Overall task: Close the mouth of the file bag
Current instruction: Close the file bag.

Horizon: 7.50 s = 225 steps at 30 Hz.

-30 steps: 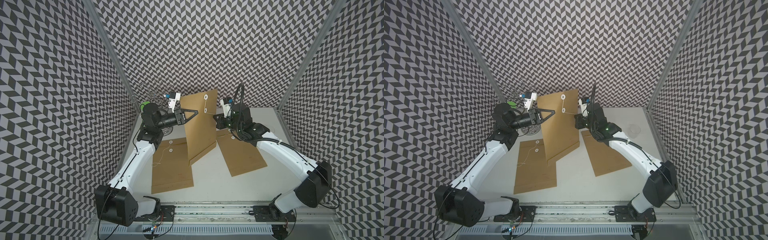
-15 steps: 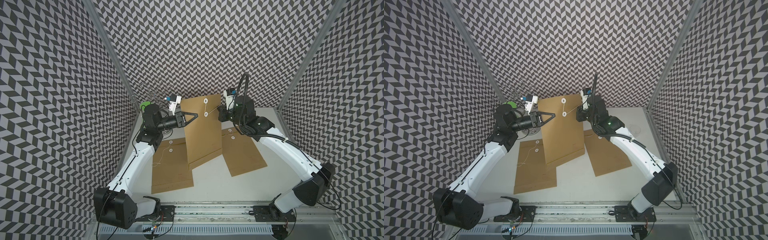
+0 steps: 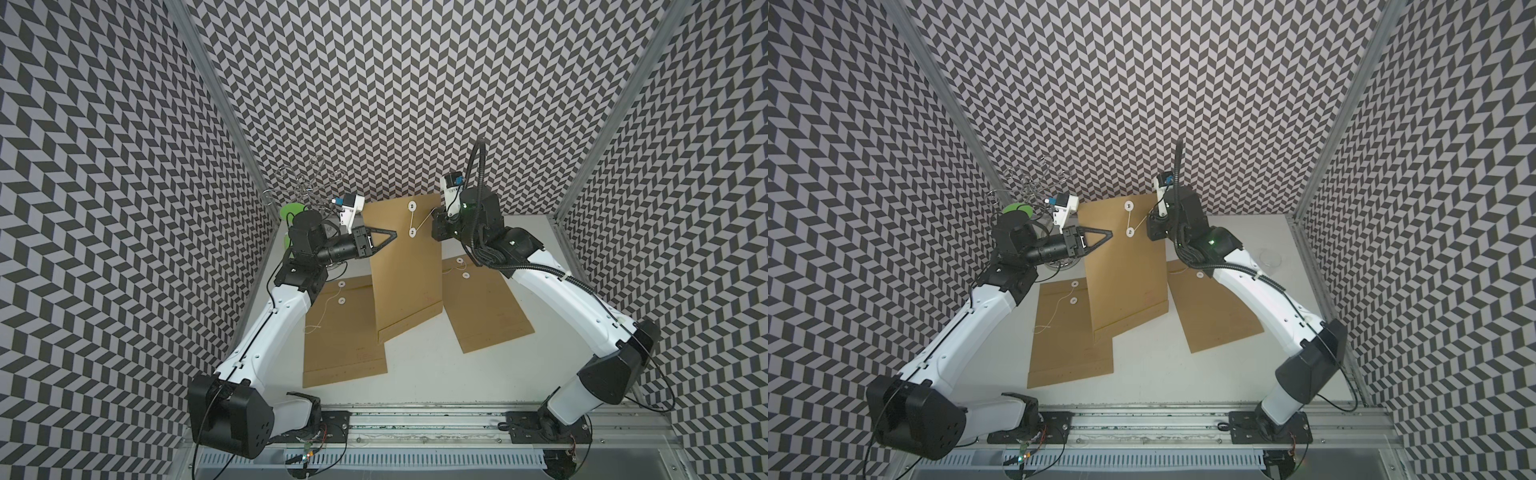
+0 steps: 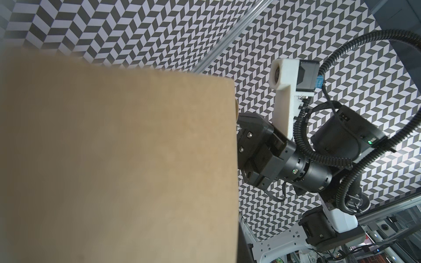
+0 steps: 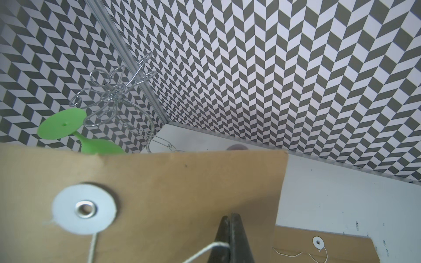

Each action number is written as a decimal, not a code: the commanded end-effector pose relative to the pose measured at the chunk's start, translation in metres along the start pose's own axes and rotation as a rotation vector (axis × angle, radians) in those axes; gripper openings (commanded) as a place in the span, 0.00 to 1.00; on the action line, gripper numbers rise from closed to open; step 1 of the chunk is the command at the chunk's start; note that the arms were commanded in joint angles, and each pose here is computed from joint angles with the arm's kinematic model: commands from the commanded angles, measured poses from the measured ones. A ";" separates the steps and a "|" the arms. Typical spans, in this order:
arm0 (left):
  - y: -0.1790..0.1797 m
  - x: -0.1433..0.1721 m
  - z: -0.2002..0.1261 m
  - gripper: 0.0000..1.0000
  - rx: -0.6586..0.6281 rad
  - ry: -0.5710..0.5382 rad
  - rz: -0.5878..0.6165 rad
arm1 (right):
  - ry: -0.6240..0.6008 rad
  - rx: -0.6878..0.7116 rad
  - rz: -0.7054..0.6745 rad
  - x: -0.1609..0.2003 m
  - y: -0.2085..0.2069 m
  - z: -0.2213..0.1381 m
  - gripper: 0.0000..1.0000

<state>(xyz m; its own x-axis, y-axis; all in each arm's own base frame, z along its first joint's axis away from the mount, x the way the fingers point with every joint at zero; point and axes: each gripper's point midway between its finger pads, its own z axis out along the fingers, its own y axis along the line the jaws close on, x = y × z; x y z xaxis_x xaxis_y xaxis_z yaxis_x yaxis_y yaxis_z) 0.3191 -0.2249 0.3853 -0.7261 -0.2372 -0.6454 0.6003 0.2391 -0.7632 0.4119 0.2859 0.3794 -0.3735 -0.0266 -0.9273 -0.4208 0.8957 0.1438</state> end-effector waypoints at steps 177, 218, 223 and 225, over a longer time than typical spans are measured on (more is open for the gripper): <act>-0.097 -0.007 -0.005 0.00 0.313 0.016 0.254 | -0.024 -0.329 0.161 -0.003 0.016 -0.027 0.00; -0.022 -0.015 0.012 0.00 0.029 -0.123 0.025 | 0.017 -0.135 0.016 -0.004 0.044 -0.024 0.00; -0.015 -0.010 0.015 0.00 0.004 -0.114 0.011 | 0.032 -0.112 -0.007 0.000 0.046 -0.022 0.00; -0.014 -0.009 0.015 0.00 -0.003 -0.110 0.011 | 0.035 -0.101 -0.022 0.001 0.047 -0.021 0.00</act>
<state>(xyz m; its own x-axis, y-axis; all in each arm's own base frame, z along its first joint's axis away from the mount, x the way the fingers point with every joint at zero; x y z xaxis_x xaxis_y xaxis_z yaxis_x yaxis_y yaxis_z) 0.3299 -0.2420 0.3887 -0.7149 -0.3290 -0.6170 0.5710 0.2345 -0.7867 0.3718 0.3161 0.3813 -0.4284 -0.0563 -0.9018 -0.5146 0.8356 0.1923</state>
